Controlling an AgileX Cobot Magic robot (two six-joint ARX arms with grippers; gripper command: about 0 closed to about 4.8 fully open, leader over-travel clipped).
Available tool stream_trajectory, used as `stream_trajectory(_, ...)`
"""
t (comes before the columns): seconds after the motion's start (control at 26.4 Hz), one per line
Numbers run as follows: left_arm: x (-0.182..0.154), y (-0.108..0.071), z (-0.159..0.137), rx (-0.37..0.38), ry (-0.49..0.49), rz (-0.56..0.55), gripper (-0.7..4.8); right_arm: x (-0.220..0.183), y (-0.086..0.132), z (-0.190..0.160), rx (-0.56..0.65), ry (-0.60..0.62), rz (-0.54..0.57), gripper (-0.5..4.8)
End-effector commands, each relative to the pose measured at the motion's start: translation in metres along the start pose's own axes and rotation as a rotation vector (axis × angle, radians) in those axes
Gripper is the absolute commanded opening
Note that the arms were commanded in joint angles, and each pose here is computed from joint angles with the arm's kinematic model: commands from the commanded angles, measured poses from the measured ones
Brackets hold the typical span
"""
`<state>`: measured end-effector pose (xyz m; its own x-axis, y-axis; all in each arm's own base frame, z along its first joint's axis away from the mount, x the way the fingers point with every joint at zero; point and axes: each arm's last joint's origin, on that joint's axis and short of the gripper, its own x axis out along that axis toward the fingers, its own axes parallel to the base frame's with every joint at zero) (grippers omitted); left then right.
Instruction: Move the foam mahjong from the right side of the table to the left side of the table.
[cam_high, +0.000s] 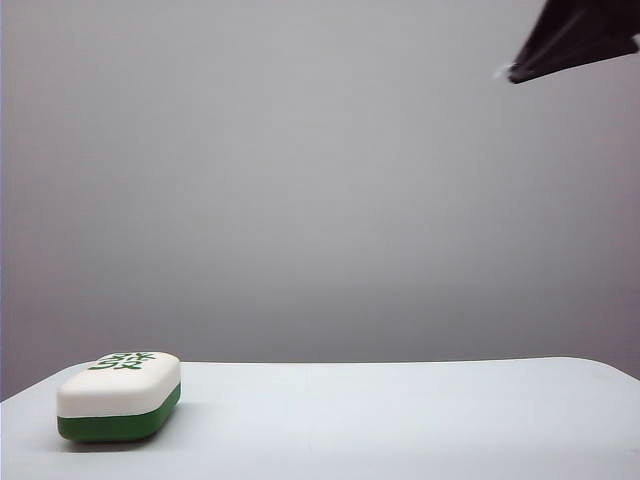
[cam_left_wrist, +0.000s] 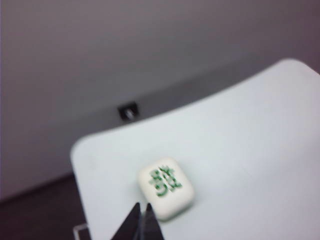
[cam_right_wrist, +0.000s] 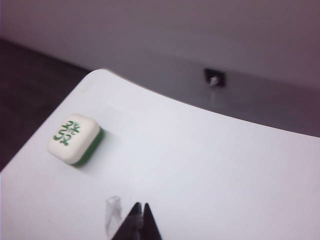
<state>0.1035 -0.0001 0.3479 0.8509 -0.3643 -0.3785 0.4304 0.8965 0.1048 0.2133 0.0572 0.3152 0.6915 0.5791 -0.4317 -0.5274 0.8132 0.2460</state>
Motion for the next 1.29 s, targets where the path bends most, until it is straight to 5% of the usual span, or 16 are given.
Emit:
stream_trajectory(0.04, -0.011, -0.008, -0.010, 0.002, -0.034, 0.072, -0.05, -0.019, 0.008, -0.009, -0.040, -0.107, -0.038, -0.05)
stream_trajectory(0.19, -0.015, -0.019, -0.044, -0.006, -0.087, 0.204, -0.05, -0.048, 0.016, -0.038, -0.049, -0.253, -0.155, -0.05)
stream_trajectory(0.42, -0.002, -0.020, -0.074, -0.095, -0.159, 0.253, -0.05, -0.067, 0.018, -0.067, 0.000, -0.349, -0.256, -0.05)
stream_trajectory(0.76, 0.018, -0.023, -0.088, -0.106, -0.209, 0.197, -0.05, -0.091, 0.020, -0.128, 0.113, -0.514, -0.327, -0.05)
stream_trajectory(0.95, 0.023, -0.030, -0.093, -0.059, -0.224, 0.173, -0.05, -0.092, 0.018, -0.148, 0.167, -0.537, -0.359, -0.05)
stream_trajectory(1.17, 0.017, -0.037, -0.113, -0.124, -0.374, 0.194, -0.05, -0.084, 0.012, -0.154, 0.170, -0.527, -0.410, -0.05)
stream_trajectory(1.29, 0.022, -0.037, -0.119, -0.156, -0.346, 0.201, -0.05, -0.075, 0.007, -0.162, 0.173, -0.518, -0.424, -0.05)
